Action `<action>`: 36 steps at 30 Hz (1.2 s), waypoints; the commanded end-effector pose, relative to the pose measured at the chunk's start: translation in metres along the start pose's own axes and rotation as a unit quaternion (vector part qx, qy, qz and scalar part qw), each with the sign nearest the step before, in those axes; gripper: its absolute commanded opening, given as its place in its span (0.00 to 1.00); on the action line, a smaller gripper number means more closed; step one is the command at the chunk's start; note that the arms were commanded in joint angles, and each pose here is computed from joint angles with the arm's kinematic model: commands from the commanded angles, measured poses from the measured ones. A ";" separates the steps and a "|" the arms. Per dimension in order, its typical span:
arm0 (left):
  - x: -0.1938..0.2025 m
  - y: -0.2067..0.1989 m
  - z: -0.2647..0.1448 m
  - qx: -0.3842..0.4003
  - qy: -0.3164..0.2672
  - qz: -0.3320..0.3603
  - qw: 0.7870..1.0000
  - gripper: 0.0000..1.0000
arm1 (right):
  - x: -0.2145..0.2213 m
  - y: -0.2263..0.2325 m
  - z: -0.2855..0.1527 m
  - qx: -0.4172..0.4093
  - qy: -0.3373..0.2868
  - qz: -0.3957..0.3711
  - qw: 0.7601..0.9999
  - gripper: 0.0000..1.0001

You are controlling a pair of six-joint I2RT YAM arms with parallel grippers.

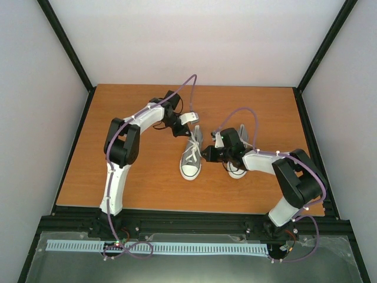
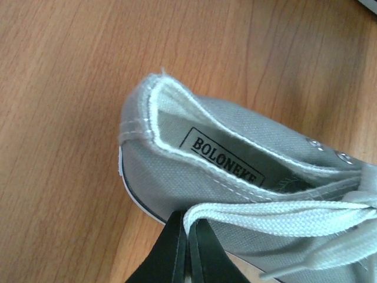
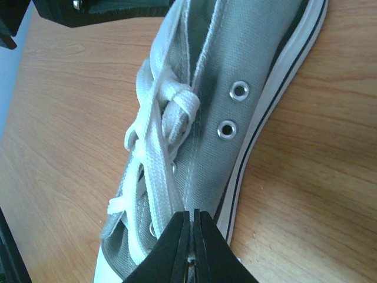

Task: Tie the shoes
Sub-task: Tie the shoelace on the shoe.

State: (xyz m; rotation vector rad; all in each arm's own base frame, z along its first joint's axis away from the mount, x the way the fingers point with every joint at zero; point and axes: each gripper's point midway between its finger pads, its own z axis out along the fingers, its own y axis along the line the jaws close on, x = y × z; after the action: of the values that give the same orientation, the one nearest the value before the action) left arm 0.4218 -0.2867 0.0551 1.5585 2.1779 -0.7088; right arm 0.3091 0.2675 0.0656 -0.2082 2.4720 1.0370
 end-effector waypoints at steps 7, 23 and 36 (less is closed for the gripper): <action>-0.004 0.021 0.001 -0.027 0.012 -0.022 0.999 0.01 | 0.020 -0.013 0.003 0.019 0.018 0.015 1.000 0.03; 0.008 -0.001 -0.011 -0.011 0.026 -0.017 0.999 0.01 | -0.007 -0.010 0.000 0.030 -0.004 -0.020 0.999 0.03; 0.039 -0.027 -0.006 0.033 0.068 -0.054 0.996 0.01 | -0.017 -0.037 0.010 0.052 0.001 -0.021 0.998 0.03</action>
State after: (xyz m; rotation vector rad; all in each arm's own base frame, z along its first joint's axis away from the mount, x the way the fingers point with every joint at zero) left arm 0.3913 -0.2654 0.0313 1.5684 2.3653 -0.7161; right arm 0.3316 0.2493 0.0499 -0.2127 2.4996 0.9160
